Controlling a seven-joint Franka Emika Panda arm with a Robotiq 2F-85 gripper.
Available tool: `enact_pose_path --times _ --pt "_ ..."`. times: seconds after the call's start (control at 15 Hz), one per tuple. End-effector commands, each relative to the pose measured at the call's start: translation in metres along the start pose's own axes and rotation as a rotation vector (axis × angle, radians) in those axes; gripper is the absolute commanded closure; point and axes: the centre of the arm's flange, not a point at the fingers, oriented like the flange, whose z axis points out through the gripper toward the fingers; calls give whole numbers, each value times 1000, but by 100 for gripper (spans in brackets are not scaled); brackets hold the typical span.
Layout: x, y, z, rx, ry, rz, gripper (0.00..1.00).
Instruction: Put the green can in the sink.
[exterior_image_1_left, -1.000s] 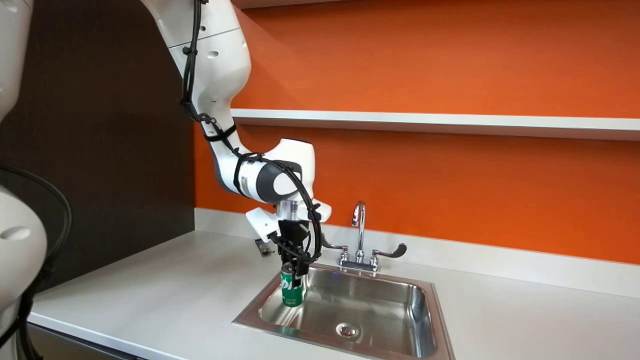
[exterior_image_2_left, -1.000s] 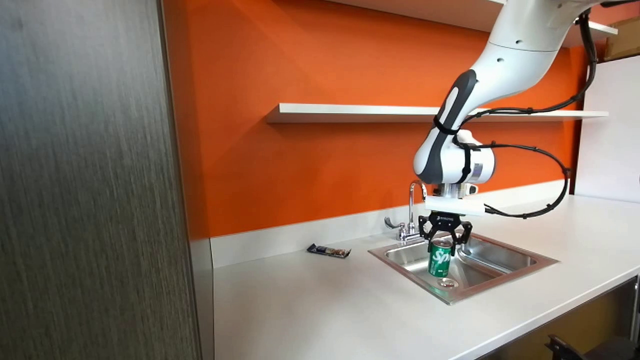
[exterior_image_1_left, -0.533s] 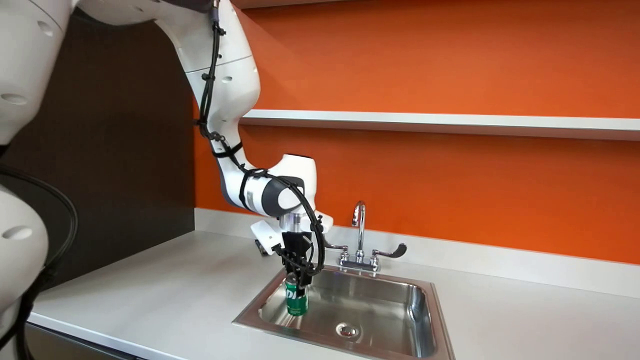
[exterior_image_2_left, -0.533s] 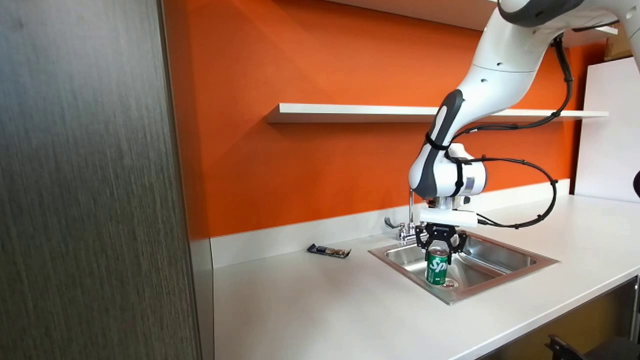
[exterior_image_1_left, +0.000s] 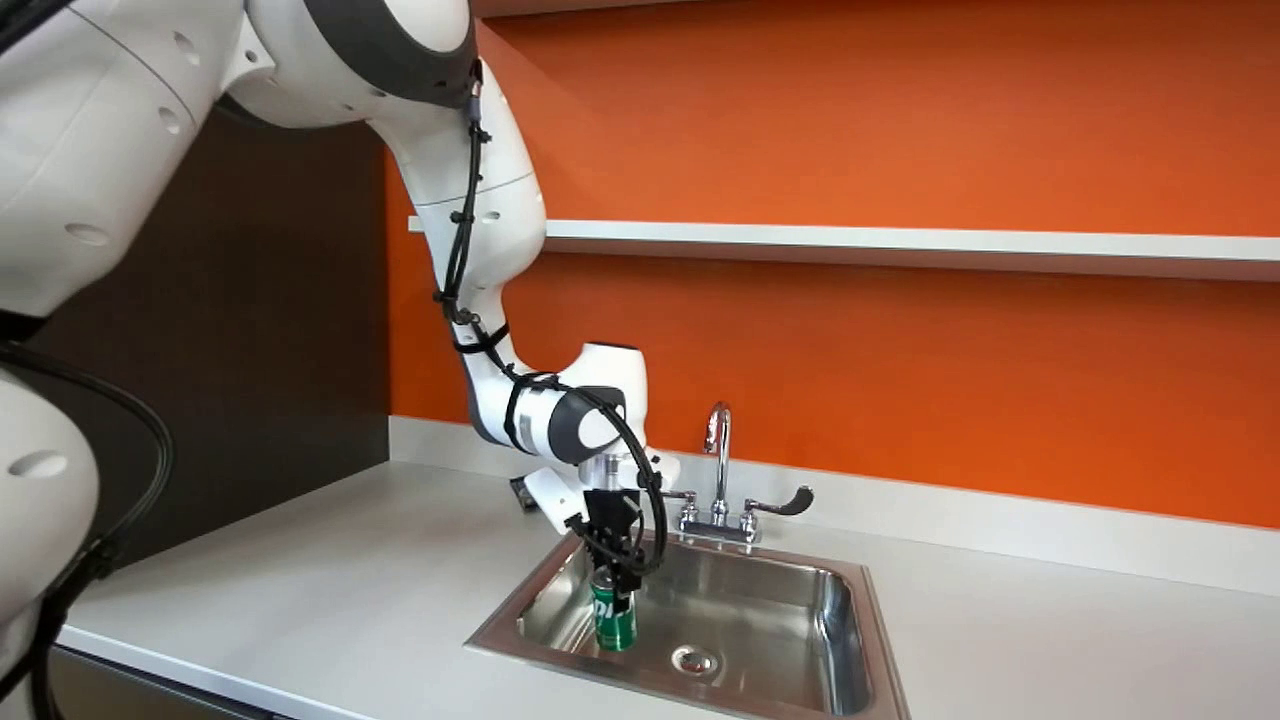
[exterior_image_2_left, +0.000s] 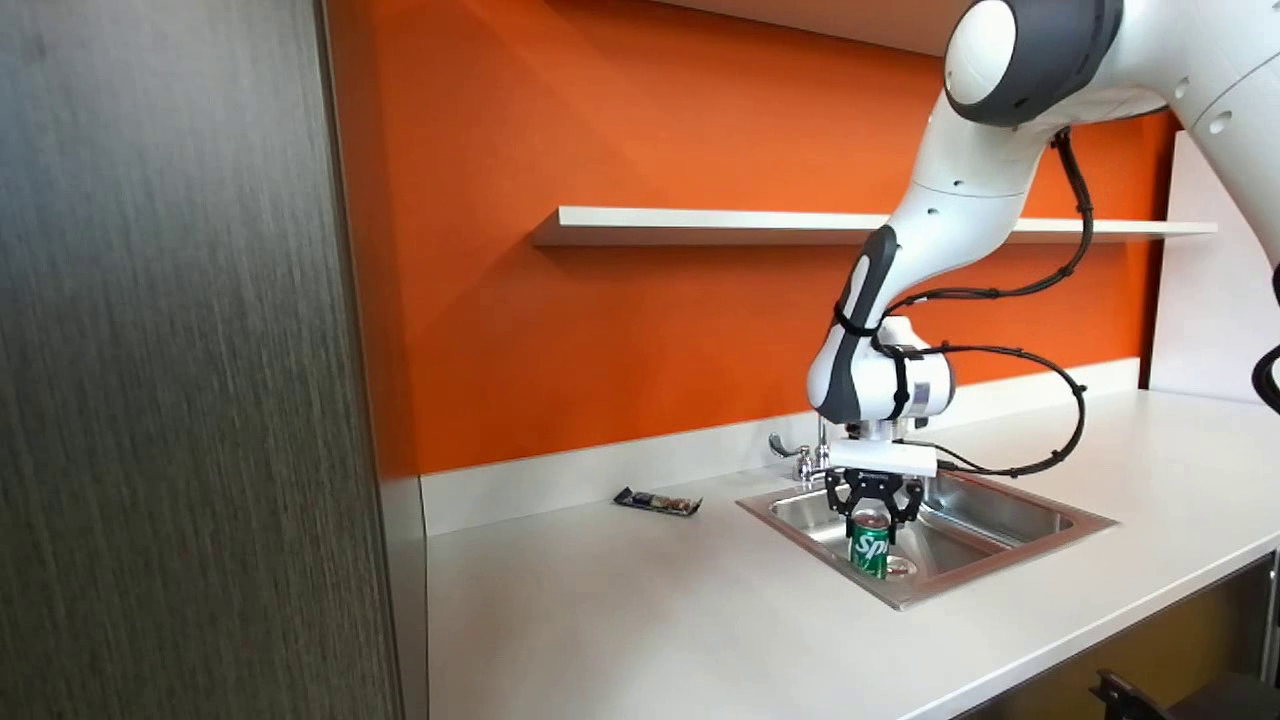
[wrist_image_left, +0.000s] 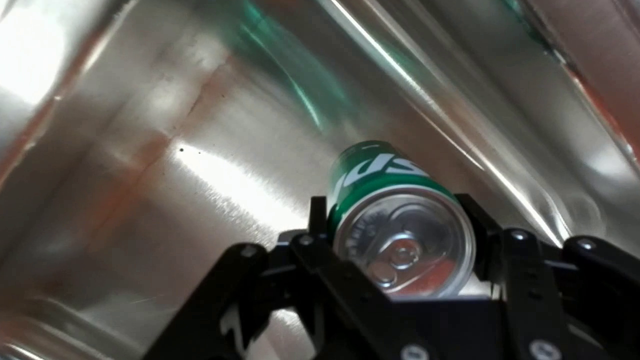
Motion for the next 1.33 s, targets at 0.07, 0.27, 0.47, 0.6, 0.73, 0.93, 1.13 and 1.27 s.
enact_pose_path --times 0.07,0.27,0.47,0.6,0.73,0.93,1.13,1.27 --pt "20 -11 14 -8 -18 13 62" --pt "23 -13 21 -11 -33 10 62" --pt "24 -15 25 -17 -50 6 62" --pt "26 -15 28 -21 -62 8 62" --pt "28 -16 28 -22 -69 10 62" --pt "29 -17 29 -24 -82 11 62" --pt "29 -19 29 -37 -87 16 10" --pt "27 -21 26 -41 -78 16 0"
